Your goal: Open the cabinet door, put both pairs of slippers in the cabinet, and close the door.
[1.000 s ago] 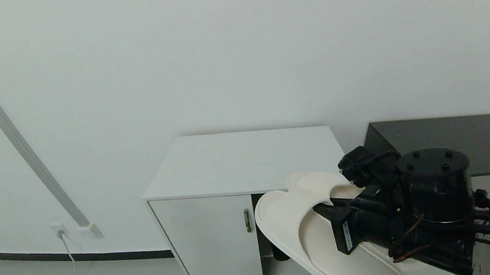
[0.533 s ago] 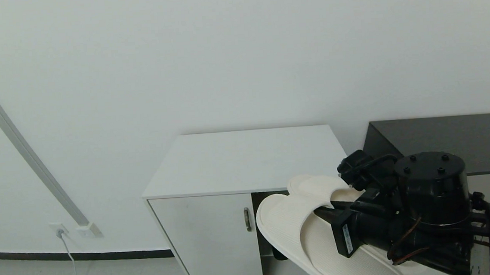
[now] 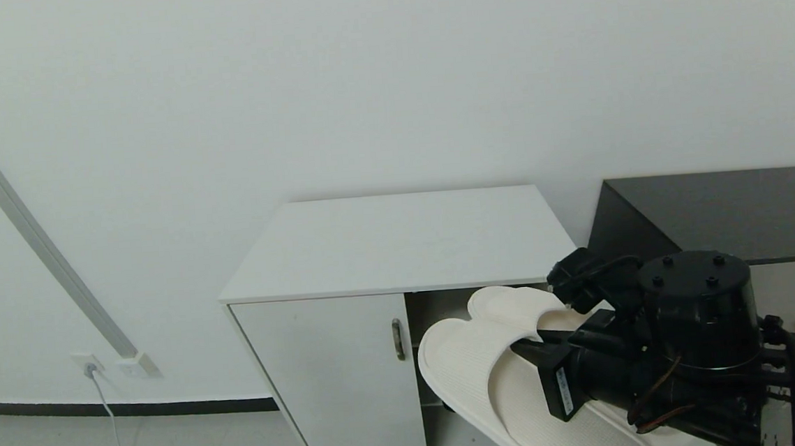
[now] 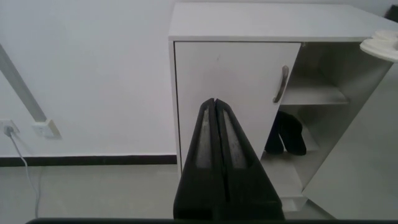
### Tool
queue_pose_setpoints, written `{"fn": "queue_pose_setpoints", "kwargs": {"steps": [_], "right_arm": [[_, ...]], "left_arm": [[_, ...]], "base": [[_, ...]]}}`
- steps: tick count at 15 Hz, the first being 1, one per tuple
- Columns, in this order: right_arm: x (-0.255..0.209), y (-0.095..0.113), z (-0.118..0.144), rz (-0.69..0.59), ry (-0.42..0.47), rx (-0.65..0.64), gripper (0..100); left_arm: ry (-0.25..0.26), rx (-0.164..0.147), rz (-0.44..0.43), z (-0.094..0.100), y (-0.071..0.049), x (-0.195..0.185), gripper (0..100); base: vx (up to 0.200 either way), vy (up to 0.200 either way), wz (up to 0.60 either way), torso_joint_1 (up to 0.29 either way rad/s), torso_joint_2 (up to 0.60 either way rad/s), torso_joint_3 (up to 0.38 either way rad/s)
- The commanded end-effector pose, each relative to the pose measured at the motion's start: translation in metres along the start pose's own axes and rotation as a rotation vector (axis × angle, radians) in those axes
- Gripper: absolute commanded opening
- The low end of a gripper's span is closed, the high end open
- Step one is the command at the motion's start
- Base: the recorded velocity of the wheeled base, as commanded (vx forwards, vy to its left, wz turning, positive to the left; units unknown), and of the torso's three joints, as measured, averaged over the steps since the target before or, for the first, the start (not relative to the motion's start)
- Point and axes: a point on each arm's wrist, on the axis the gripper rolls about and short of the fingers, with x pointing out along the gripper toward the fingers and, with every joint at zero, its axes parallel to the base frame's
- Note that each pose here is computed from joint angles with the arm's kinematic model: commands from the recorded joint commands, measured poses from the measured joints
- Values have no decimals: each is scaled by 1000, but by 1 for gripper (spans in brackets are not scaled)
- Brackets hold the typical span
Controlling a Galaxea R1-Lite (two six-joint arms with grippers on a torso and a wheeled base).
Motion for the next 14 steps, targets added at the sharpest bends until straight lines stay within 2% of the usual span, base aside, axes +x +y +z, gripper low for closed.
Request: {"fn": "queue_pose_setpoints", "kwargs": {"steps": [1, 14], "right_arm": [[0, 0, -1, 2, 2, -1, 0], [1, 1, -5, 4, 11, -16, 0]], "left_arm": [[0, 0, -2, 0, 0, 0, 0], [0, 0, -2, 0, 0, 0, 0]], "base": [[0, 0, 0, -193, 447, 256], [0, 0, 0, -211, 531, 314]]}}
